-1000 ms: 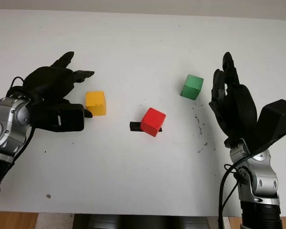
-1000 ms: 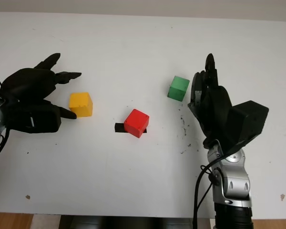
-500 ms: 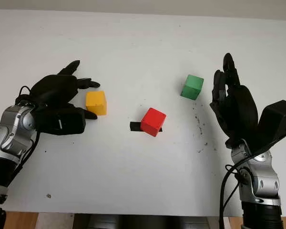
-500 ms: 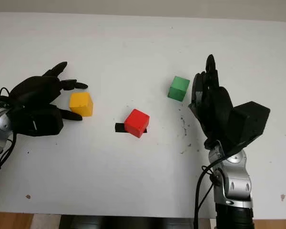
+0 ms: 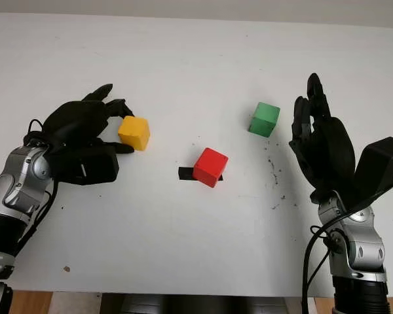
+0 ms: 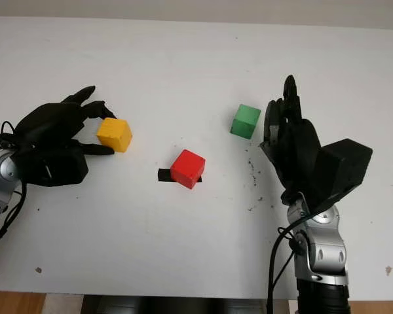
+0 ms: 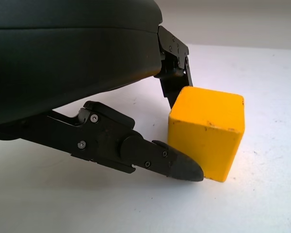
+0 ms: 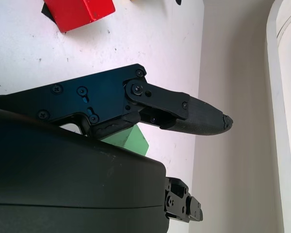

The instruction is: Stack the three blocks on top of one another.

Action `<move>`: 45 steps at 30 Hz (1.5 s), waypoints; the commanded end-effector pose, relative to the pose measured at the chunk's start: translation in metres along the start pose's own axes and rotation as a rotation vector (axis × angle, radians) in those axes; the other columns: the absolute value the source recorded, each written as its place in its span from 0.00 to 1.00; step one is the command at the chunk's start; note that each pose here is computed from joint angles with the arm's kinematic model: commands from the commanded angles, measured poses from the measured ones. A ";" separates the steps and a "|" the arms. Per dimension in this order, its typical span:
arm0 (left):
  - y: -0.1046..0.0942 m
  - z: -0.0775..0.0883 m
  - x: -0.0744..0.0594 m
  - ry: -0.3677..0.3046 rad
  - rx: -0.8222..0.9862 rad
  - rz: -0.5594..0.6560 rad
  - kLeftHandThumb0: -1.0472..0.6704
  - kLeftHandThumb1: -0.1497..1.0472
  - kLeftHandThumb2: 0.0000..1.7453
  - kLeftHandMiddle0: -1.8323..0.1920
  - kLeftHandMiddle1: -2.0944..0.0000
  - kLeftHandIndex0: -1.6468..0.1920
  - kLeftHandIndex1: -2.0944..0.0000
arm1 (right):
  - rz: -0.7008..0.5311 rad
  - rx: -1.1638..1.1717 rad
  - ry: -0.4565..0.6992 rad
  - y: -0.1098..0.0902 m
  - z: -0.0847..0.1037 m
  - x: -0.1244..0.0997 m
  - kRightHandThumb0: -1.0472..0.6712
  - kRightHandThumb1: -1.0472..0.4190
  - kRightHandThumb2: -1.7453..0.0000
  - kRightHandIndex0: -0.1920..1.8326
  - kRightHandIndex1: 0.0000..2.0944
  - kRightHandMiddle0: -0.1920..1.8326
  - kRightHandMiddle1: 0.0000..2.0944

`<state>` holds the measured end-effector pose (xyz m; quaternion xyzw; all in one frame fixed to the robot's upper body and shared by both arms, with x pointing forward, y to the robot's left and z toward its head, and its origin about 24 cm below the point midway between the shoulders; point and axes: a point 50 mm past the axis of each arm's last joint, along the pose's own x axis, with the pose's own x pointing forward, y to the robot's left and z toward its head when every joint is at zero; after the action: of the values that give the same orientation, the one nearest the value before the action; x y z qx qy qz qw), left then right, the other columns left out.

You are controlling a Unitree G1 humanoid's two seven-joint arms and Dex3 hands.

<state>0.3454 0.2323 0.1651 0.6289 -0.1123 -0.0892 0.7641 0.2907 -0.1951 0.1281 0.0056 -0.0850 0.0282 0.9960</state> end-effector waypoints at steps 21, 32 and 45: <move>0.000 -0.003 -0.010 -0.009 -0.454 -0.016 0.34 1.00 0.04 0.87 0.98 0.80 0.22 | -0.003 -0.011 -0.016 -0.001 0.003 0.002 0.21 0.00 0.62 0.00 0.00 0.00 0.00; 0.006 0.010 -0.016 -0.109 -0.540 0.020 0.31 1.00 0.06 0.87 0.97 0.79 0.24 | -0.007 -0.011 -0.019 0.000 0.002 0.001 0.22 0.00 0.62 0.00 0.00 0.00 0.00; 0.015 0.034 -0.022 -0.219 -0.606 0.101 0.33 1.00 0.07 0.86 0.97 0.81 0.21 | -0.012 -0.014 -0.011 0.000 0.001 -0.003 0.23 0.00 0.62 0.00 0.00 0.00 0.00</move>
<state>0.3186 0.2112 0.1794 0.3671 -0.1766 -0.1492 0.9010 0.2909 -0.1944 0.1280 0.0017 -0.0873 0.0252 0.9959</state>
